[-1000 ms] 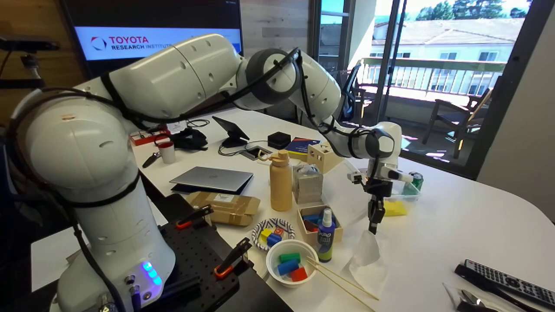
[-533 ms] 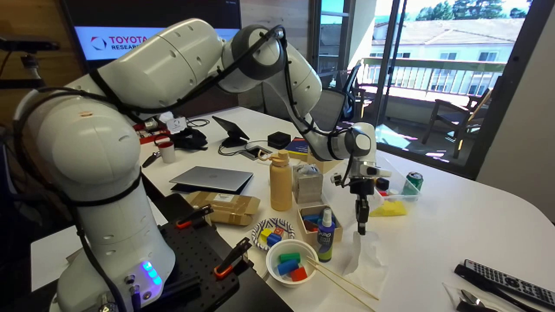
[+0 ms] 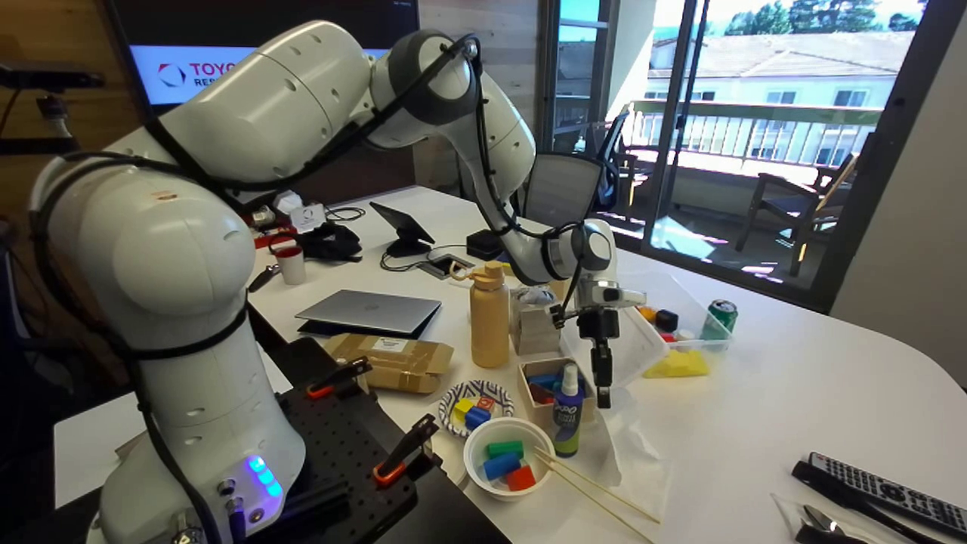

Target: Unfold the paper towel

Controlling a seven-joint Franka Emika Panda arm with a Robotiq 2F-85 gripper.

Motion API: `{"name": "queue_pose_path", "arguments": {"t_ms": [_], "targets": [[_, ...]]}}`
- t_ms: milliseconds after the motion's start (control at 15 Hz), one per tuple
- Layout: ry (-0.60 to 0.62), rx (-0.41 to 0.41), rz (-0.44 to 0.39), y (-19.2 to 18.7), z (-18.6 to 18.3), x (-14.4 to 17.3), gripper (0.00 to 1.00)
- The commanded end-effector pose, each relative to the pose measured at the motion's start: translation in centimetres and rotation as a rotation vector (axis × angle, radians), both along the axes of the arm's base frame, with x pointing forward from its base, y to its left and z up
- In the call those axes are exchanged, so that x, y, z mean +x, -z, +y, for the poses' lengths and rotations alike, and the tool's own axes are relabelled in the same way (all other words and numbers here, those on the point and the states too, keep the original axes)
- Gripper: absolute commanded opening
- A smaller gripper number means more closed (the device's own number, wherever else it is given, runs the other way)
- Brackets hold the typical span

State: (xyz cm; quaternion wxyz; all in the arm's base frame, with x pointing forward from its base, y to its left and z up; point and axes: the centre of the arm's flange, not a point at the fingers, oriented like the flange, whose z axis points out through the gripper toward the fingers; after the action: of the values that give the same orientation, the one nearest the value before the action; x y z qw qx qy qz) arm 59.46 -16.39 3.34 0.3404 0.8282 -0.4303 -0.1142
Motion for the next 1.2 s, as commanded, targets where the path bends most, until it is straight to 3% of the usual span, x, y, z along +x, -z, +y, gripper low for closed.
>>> {"name": "queue_pose_path", "arguments": {"t_ms": [0, 67, 200, 533, 800, 1133], "targets": [[-0.015, -0.008, -0.009, -0.6, 1.3, -0.7, 0.00], [-0.021, -0.002, -0.002, -0.3, 1.6, -0.5, 0.26], [-0.031, 0.009, 0.005, 0.3, 2.3, -0.2, 0.32], [-0.057, 0.054, 0.012, 1.4, 3.6, 0.1, 0.71], [-0.042, 0.109, -0.025, -0.7, 2.1, 0.7, 0.98], [0.004, 0.271, -0.044, -5.9, -3.3, 1.2, 1.00]]}}
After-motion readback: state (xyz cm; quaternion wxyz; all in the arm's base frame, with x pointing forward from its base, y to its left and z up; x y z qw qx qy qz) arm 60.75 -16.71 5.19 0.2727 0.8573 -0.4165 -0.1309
